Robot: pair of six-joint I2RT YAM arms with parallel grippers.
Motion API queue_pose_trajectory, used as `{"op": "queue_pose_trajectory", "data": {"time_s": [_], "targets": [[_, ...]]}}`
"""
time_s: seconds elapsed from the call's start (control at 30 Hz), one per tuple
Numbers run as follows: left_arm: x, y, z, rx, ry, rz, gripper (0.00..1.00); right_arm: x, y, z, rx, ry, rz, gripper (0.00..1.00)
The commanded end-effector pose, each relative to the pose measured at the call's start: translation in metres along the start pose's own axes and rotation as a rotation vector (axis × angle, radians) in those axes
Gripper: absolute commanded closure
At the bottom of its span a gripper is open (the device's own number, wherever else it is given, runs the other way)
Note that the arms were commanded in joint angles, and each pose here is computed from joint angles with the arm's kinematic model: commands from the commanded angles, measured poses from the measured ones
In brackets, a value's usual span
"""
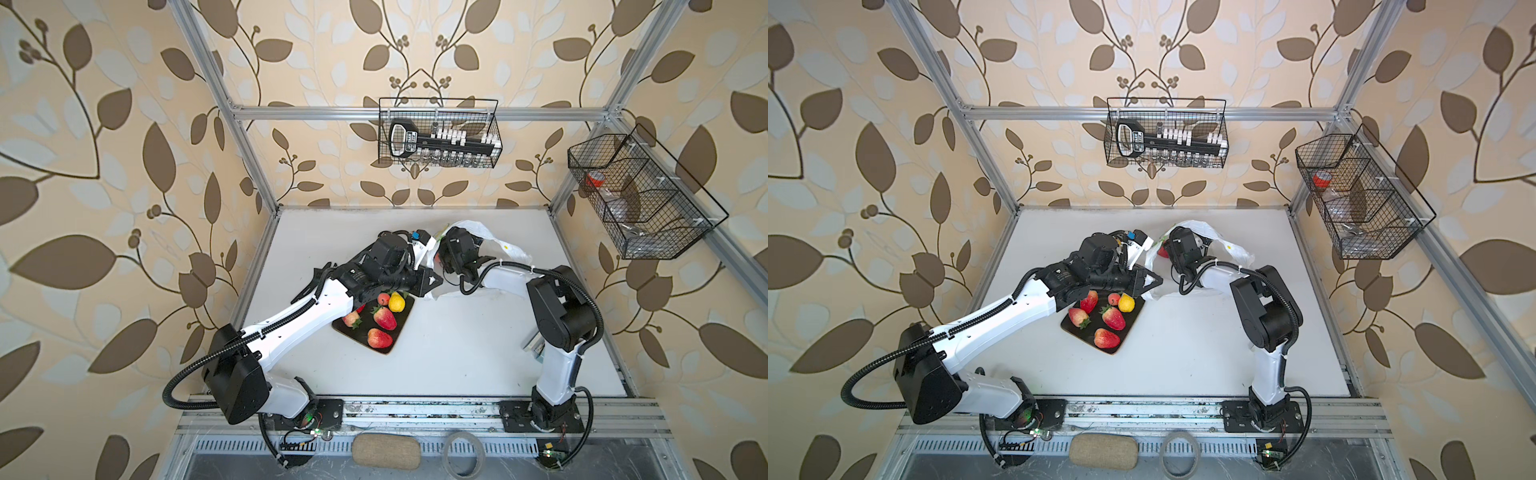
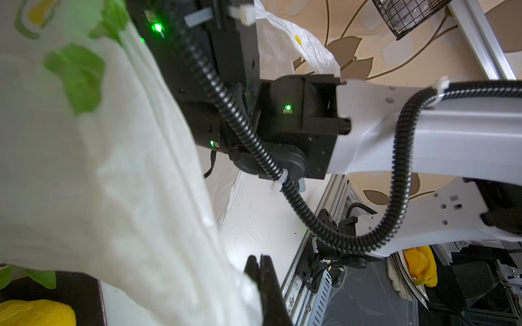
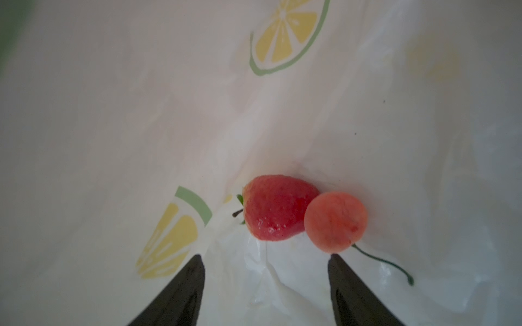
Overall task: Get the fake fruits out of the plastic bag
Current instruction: 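Lower the open right gripper toward the small peach inside the bag, then close the right gripper on the small peach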
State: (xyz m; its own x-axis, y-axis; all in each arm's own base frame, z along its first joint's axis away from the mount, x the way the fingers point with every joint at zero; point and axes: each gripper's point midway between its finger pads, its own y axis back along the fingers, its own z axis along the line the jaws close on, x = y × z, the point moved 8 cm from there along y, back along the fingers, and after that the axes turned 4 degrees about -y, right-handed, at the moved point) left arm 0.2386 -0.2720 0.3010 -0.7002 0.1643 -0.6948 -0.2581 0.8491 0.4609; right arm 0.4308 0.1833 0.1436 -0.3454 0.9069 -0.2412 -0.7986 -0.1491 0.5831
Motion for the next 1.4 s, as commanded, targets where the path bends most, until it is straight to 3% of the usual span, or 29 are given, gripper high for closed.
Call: {"op": "queue_pose_trajectory", "data": {"time_s": [0.0, 0.17, 0.63, 0.93, 1.23, 1.37], "targets": [[-0.009, 0.01, -0.016, 0.054, -0.057, -0.031, 1.0, -0.006, -0.011, -0.019, 0.152, 0.039, -0.101, 0.3], [-0.008, 0.009, -0.014, 0.049, -0.056, -0.022, 1.0, -0.002, -0.029, -0.017, 0.235, 0.225, -0.074, 0.31], [0.003, 0.014, -0.01, 0.016, -0.047, -0.02, 1.0, 0.014, -0.065, -0.031, 0.3, 0.334, 0.063, 0.33], [0.007, 0.017, -0.006, -0.017, -0.025, -0.027, 1.0, 0.016, -0.063, -0.036, 0.318, 0.342, 0.079, 0.48], [0.01, 0.017, 0.006, -0.118, 0.007, -0.042, 1.0, -0.008, -0.033, -0.015, 0.243, 0.383, 0.034, 0.68], [0.013, 0.012, 0.011, -0.139, 0.016, -0.043, 1.0, -0.025, -0.017, -0.02, 0.23, 0.381, 0.02, 0.71]]}}
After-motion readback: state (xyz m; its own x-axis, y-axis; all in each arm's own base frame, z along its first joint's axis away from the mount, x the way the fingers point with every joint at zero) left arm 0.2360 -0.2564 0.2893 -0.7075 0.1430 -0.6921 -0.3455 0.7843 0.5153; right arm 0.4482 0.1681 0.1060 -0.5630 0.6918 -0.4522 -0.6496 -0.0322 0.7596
